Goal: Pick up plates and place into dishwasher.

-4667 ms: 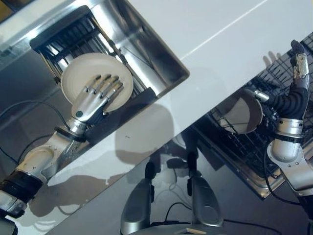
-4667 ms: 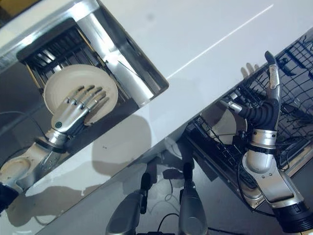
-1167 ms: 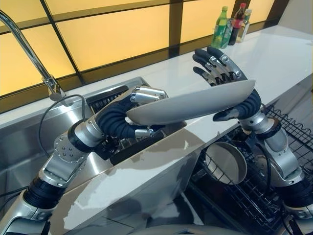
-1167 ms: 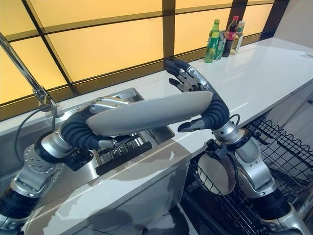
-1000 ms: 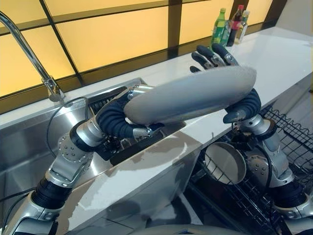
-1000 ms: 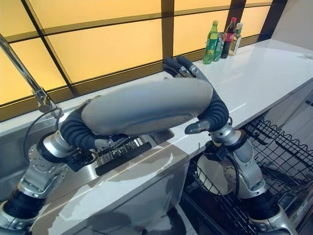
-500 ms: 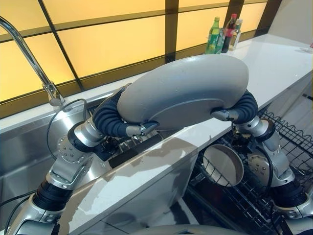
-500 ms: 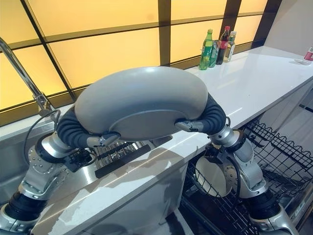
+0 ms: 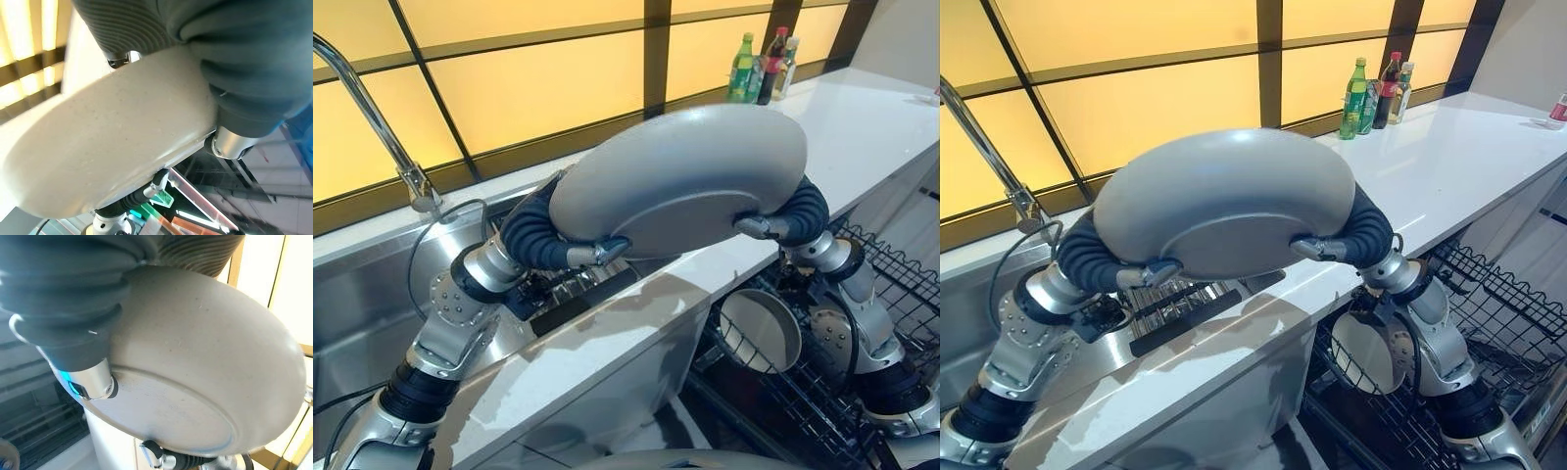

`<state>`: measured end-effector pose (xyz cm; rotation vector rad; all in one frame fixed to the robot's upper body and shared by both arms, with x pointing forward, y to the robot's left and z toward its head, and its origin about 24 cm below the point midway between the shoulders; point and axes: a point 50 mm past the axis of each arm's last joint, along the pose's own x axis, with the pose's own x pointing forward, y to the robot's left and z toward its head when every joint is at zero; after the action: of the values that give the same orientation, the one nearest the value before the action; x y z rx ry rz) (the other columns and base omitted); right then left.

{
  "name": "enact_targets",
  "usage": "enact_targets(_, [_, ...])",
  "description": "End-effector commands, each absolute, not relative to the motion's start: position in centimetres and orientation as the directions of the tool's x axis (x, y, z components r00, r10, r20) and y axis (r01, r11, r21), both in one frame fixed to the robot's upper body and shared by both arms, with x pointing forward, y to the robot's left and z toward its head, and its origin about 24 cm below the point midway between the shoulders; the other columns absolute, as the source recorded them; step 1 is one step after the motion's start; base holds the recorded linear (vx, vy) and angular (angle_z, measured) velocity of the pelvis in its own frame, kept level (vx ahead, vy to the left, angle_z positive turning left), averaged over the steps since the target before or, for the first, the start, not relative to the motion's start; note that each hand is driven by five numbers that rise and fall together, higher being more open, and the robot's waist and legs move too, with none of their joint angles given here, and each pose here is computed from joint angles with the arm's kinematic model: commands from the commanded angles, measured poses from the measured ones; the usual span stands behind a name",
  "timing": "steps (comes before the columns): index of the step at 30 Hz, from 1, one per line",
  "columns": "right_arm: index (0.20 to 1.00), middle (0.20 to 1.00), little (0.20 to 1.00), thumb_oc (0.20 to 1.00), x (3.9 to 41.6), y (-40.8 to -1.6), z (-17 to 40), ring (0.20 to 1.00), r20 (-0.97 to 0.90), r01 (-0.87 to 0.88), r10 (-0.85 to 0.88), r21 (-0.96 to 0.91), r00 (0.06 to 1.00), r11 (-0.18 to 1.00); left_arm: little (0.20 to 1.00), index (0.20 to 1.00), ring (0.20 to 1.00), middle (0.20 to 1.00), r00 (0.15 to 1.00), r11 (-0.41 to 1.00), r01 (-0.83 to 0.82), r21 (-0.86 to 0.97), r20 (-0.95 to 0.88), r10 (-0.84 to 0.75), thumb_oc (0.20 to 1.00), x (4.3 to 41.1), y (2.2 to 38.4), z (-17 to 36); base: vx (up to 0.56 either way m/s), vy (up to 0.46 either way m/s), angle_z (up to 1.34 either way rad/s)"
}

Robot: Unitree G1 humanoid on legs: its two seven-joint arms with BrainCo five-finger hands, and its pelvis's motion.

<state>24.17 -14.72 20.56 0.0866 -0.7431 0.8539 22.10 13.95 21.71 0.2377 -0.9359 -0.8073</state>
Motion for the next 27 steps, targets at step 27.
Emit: enact_targets(27, [0.2, 0.2, 0.2, 0.2, 22.9, -22.3, 17.6, 0.2, 0.574, -0.221, 0.331, -0.253, 0.75, 0.942, 1.0, 1.0, 1.0, 1.0, 0.717, 0.97, -0.217, 0.11, 0.692, 0.082, 1.0, 23.4, 26.6, 19.1, 0.02, -0.004, -0.03])
